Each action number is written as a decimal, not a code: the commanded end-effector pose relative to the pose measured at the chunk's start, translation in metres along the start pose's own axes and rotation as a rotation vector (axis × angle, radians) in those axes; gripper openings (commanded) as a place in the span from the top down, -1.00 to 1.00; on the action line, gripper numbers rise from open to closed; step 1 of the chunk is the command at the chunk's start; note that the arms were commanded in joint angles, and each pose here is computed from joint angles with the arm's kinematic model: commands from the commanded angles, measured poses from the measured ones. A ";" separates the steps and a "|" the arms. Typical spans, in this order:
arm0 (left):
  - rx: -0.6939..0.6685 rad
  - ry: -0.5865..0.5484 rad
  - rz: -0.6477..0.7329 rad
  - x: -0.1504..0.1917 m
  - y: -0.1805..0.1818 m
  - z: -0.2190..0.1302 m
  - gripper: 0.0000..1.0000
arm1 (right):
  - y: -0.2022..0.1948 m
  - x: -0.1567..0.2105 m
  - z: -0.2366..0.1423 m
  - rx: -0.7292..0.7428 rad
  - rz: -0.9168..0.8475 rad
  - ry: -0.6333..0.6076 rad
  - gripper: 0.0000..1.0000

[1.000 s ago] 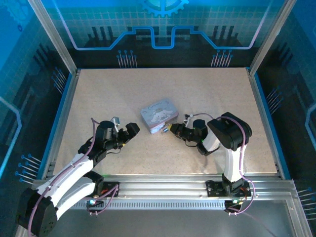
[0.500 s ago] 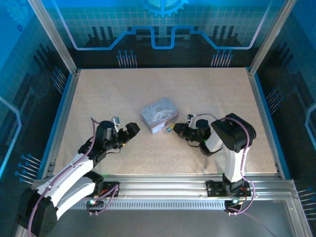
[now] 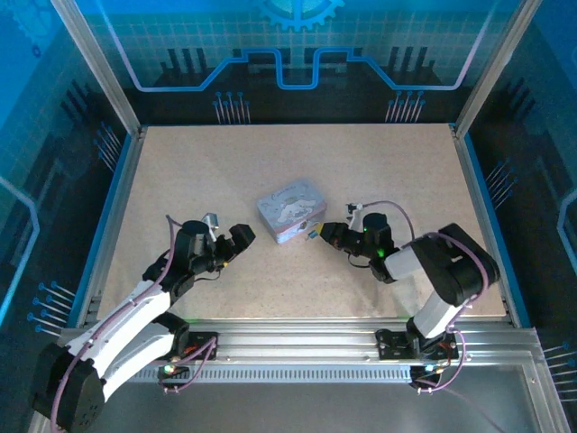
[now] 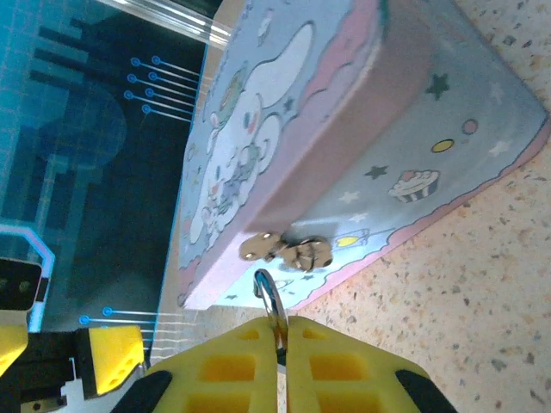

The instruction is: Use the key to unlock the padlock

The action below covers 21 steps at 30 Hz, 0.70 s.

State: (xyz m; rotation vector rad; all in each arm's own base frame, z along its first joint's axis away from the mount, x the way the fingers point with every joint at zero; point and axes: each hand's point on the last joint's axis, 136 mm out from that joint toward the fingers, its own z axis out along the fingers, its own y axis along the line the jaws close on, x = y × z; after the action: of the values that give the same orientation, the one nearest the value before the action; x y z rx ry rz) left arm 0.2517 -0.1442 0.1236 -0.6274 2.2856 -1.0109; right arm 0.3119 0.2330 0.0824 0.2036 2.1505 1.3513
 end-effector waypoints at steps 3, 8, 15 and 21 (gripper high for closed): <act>-0.035 -0.015 0.053 -0.002 0.004 -0.001 -0.98 | 0.005 0.011 -0.021 0.099 -0.160 0.090 0.80; -0.062 -0.026 0.086 -0.007 0.006 -0.001 -0.98 | 0.019 0.025 -0.049 0.163 -0.295 0.164 0.79; -0.072 -0.032 0.129 -0.015 -0.001 0.002 -0.98 | 0.029 0.047 -0.082 0.184 -0.349 0.218 0.79; -0.066 -0.038 0.150 -0.019 -0.006 0.006 -0.98 | 0.020 0.067 -0.101 0.216 -0.347 0.266 0.78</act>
State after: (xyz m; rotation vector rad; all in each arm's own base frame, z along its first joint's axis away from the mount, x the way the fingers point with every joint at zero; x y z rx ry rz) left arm 0.2624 -0.1392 0.1192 -0.5341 2.3325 -0.8711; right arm 0.2215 0.2002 0.1283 -0.2394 2.3022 1.0323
